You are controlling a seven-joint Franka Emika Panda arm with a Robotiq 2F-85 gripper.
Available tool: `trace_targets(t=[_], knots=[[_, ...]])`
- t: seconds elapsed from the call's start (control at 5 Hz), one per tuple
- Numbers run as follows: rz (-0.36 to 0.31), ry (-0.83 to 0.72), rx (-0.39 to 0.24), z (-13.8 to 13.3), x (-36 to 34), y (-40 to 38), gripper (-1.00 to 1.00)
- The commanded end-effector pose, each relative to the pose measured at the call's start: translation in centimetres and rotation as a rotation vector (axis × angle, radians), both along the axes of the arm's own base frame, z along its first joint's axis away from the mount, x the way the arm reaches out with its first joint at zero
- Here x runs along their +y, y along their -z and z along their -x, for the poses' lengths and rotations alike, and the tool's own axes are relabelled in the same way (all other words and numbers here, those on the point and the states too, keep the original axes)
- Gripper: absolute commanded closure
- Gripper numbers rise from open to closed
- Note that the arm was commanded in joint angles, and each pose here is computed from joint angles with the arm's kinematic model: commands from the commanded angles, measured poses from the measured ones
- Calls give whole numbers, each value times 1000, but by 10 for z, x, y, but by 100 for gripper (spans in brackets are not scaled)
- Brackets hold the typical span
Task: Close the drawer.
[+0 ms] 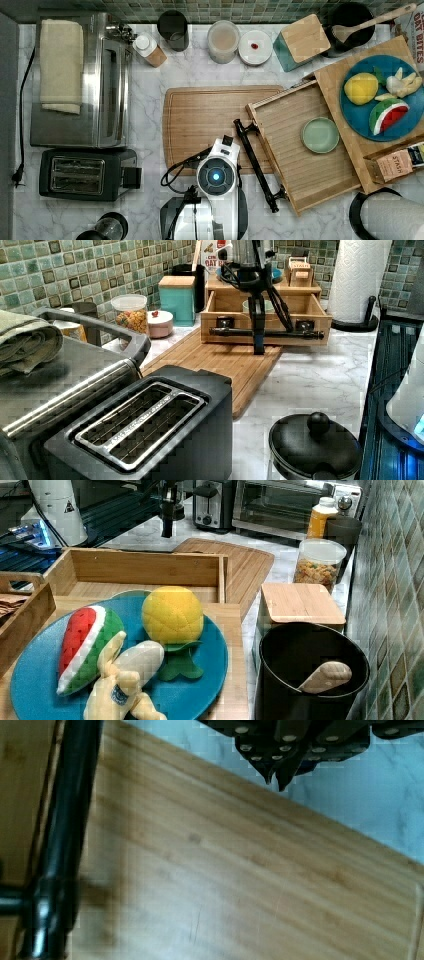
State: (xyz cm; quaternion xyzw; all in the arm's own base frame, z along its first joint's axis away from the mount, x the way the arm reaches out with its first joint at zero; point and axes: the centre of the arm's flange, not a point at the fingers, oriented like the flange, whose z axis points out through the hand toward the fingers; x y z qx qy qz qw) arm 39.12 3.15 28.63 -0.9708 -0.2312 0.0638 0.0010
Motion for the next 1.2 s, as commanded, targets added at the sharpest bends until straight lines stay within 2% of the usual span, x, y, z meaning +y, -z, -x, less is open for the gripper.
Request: trace_targets(t=[0.2, 0.8, 1.2], knots=[[26, -109, -124, -3, -17, -21, 100], [-16, -55, -96, -9, -64, 11, 100], [-44, -23, -100, -6, -95, 17, 100]])
